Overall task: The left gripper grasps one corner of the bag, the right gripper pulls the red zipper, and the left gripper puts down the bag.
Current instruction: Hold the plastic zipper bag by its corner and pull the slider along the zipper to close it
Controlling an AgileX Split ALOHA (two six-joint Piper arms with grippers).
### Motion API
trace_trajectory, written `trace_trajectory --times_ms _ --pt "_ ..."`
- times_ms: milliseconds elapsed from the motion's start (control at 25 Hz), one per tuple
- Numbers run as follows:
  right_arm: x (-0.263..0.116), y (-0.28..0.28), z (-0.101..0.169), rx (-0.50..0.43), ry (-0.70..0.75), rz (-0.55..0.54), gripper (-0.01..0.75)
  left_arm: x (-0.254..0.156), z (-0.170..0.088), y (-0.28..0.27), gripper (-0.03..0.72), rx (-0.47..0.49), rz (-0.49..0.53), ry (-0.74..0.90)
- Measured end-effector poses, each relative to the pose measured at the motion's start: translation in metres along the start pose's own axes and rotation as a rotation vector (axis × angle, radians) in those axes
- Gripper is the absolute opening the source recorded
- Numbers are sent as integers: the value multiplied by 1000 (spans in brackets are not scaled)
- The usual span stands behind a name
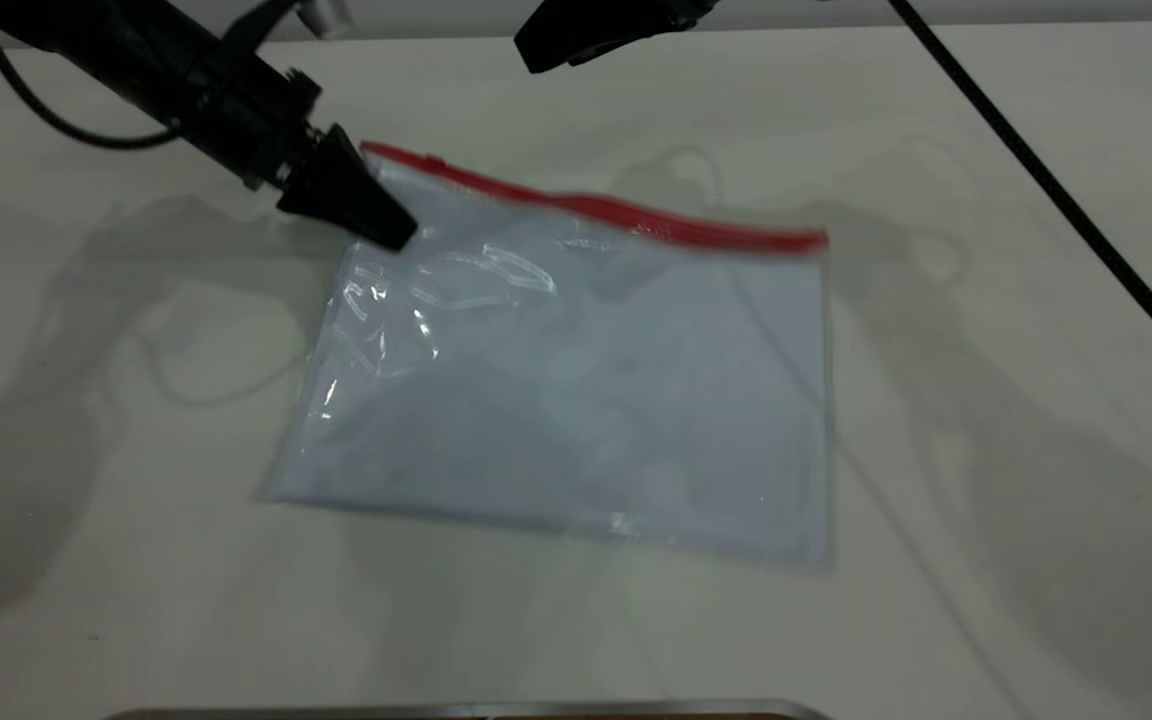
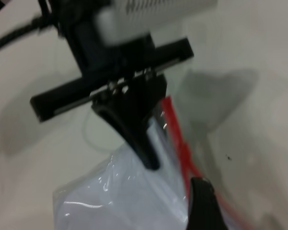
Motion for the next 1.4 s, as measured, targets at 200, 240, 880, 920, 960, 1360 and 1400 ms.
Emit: trace_trajectory --times_ms 200,240,880,920,960,1360,1400 --pt "-8 13 0 30 6 5 510 -5 -5 2 53 -26 37 36" --pt "-11 18 1 41 7 6 510 -4 -5 2 53 -25 34 39" --pt "-34 60 -2 136 79 29 505 27 12 18 53 81 -45 261" --pt "-36 61 -3 137 79 35 500 28 14 18 53 91 -46 260" --pt "-37 61 -3 136 79 39 493 28 15 18 53 96 -46 260" --pt "-45 68 -10 144 148 35 467 27 18 18 53 115 -41 259" --pt "-44 68 -10 144 152 30 467 27 18 18 53 115 -41 259"
Point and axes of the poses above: a point on each arm's last joint axis where the gripper is mounted, y pointing out along that axis toward the gripper, z along the wrist's bending axis when the last joint is at zero, x = y × z, the point moved 10 cm from there along y, pointing out along that axis toward the gripper, and after that the axes turned 13 degrees about y, right-handed, at the moved point
